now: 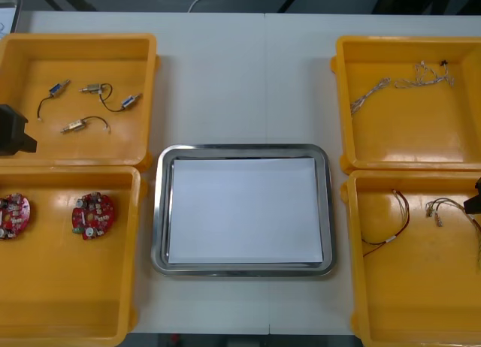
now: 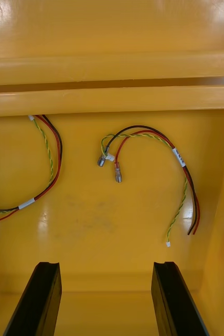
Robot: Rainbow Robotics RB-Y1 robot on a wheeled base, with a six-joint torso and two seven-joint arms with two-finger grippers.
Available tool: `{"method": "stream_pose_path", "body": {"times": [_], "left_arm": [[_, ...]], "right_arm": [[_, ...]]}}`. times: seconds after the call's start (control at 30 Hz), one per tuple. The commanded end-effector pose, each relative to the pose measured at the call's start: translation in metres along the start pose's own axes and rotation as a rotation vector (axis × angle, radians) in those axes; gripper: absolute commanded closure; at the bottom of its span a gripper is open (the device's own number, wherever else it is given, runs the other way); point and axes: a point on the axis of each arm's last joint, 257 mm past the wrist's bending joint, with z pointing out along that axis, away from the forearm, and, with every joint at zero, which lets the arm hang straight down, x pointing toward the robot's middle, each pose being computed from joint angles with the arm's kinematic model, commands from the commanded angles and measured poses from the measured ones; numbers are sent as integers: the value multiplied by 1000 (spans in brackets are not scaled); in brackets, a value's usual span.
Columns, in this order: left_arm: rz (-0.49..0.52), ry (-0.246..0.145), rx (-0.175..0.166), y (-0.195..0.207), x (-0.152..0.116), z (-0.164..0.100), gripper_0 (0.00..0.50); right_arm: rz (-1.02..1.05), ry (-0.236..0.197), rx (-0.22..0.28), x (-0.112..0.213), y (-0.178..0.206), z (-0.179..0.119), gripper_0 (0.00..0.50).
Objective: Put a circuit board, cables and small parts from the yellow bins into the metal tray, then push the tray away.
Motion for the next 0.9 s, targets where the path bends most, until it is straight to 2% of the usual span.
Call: {"method": "stream_pose_path", "body": {"times": [0.03, 0.9], "left_arm": [[78, -6, -32, 15, -1, -9, 0], [78, -6, -32, 15, -1, -9, 0]], "right_arm": [[61, -9, 4, 2, -7, -3, 0], [61, -9, 4, 2, -7, -3, 0]]}}
